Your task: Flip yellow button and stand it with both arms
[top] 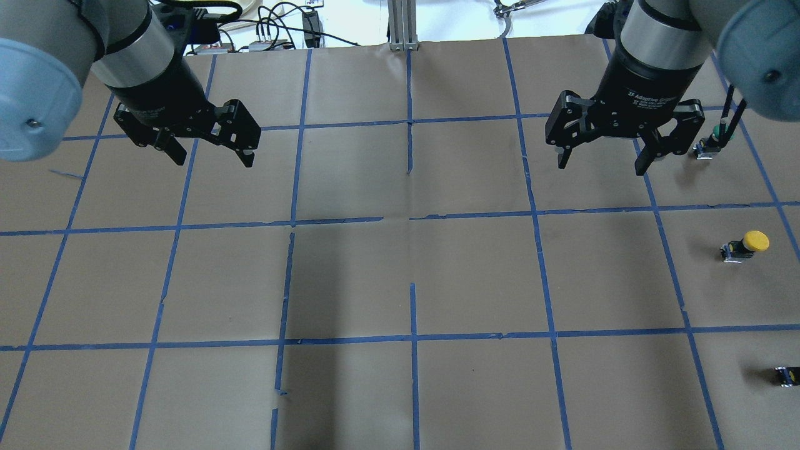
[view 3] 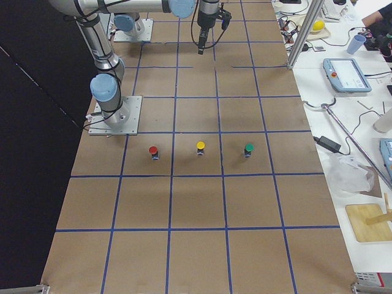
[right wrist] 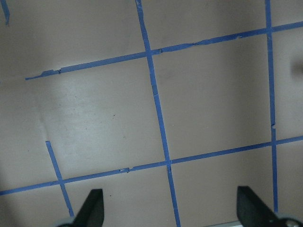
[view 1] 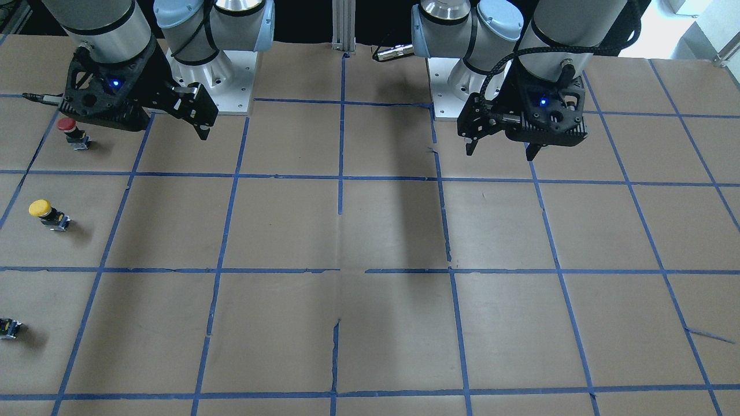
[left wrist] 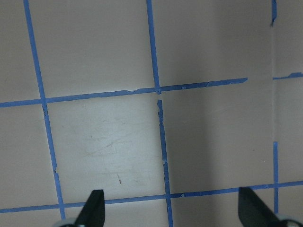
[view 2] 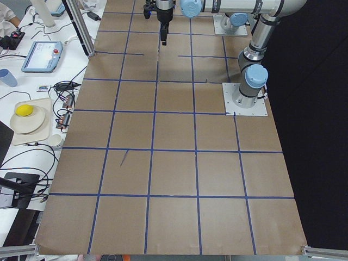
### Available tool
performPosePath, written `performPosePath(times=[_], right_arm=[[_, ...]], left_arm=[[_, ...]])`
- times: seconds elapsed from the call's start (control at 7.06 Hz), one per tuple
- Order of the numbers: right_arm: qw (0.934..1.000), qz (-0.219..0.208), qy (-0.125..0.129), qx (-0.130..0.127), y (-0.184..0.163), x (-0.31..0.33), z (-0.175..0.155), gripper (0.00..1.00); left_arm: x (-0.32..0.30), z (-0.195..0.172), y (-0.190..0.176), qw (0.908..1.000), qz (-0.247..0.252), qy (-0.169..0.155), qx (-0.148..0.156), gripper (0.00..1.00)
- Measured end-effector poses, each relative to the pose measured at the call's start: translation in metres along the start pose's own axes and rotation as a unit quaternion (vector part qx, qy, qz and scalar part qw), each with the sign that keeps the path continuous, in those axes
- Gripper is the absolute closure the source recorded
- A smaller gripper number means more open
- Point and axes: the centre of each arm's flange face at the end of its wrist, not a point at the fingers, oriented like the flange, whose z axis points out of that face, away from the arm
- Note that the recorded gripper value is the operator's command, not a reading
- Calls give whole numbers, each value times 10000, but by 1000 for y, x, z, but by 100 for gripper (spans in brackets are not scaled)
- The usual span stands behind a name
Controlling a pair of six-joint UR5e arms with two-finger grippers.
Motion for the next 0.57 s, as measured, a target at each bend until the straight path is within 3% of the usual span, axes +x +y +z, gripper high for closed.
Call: performPosePath(times=[0.57], right_arm=[[10000, -72, -56, 2, -1, 3, 0, 0]], left_arm=[[0, -2, -1, 10000, 7, -13, 6, 0]])
